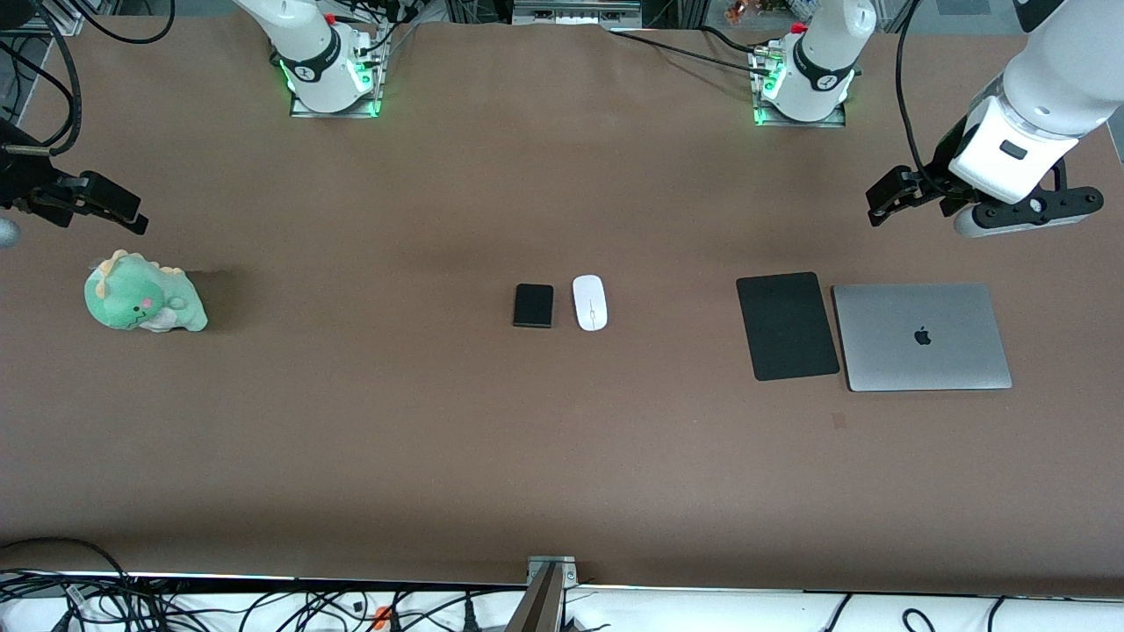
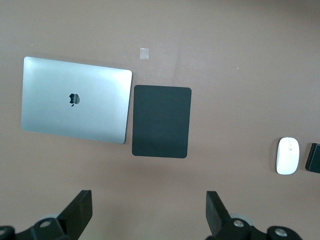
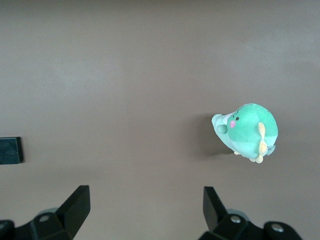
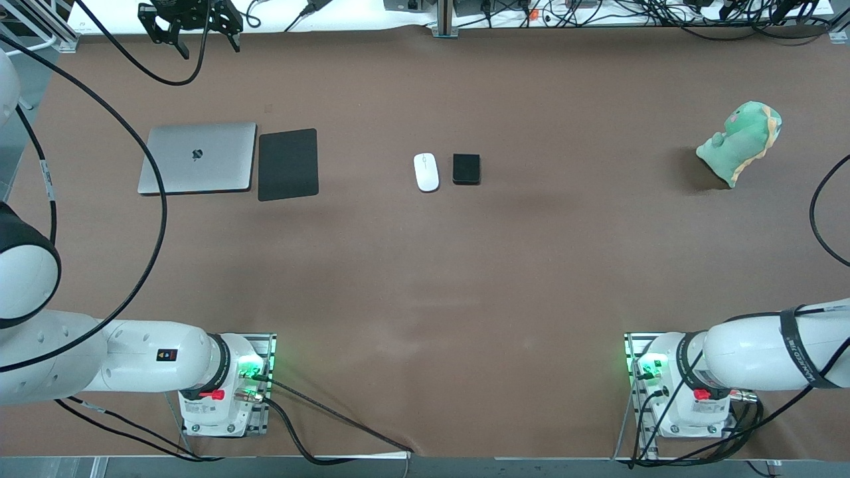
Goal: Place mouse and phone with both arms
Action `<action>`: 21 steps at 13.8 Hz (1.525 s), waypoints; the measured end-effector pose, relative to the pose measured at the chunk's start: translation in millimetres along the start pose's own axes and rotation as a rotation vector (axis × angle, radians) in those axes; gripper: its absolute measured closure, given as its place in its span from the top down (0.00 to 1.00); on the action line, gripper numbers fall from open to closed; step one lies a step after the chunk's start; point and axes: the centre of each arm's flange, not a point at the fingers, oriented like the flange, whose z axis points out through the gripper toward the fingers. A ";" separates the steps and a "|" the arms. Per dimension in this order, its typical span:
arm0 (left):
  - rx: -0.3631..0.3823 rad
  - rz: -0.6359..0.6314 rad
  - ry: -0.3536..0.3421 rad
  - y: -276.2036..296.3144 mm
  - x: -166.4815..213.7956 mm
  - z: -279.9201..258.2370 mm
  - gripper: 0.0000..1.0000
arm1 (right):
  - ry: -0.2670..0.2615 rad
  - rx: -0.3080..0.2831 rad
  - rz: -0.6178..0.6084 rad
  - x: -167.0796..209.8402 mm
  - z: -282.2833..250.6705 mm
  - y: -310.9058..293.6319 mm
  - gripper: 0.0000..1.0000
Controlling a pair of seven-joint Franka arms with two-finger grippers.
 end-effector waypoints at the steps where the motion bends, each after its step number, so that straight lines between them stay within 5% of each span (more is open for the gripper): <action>1: 0.000 0.000 0.000 0.0 0.0 0.0 1.00 | 0.000 0.000 0.000 0.0 0.0 0.0 1.00; 11: 0.000 0.000 0.002 0.0 0.1 -0.8 1.00 | -0.004 0.000 -0.009 0.3 2.2 -5.7 1.00; 21: 0.000 0.000 0.002 -0.2 0.2 -0.8 1.00 | -0.079 0.034 -0.027 21.2 67.3 -72.8 1.00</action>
